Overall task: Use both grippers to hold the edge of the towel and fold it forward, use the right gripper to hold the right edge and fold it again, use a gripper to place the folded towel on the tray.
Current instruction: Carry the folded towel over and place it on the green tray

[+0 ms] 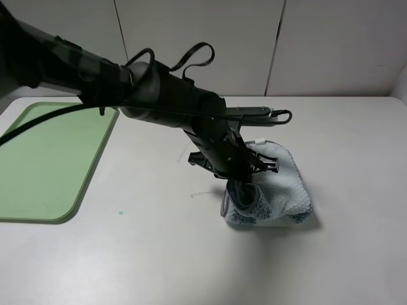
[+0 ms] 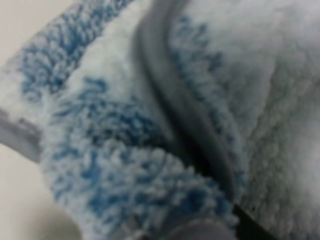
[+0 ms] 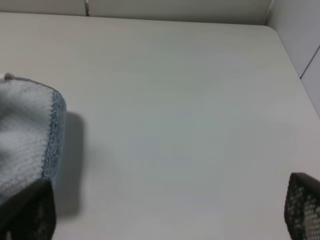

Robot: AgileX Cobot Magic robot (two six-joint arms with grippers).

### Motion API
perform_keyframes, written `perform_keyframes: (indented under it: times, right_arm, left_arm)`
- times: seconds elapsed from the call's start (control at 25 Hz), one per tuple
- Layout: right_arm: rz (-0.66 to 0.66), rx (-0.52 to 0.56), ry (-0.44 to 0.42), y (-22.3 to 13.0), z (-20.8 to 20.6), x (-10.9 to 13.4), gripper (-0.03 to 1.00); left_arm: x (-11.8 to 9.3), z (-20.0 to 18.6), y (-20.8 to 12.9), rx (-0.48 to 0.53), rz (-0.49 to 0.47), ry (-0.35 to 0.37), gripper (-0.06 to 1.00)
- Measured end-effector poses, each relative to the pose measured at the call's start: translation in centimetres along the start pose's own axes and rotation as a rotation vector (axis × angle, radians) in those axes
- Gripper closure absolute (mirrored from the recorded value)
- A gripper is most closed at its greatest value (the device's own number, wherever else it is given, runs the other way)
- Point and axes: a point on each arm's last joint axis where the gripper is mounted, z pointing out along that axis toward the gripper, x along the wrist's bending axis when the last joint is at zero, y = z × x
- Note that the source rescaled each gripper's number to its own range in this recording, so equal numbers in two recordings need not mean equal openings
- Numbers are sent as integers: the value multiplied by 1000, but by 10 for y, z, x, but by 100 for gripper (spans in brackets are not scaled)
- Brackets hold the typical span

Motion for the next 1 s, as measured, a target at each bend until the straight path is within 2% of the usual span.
perform_keyframes:
  times: [0.2, 0.44, 0.64, 1.0]
  right_arm:
    - [0, 0, 0, 0, 0, 0, -3]
    - [0, 0, 0, 0, 0, 0, -3]
    - [0, 0, 0, 0, 0, 0, -3]
    - [0, 0, 0, 0, 0, 0, -3]
  left_arm:
    - [8, -31, 13, -15, 16, 20, 77]
    - [35, -58, 26, 10, 48, 78, 77]
    - [70, -82, 31, 0, 20, 114, 77]
    - [143, -128, 16, -18, -73, 192, 77]
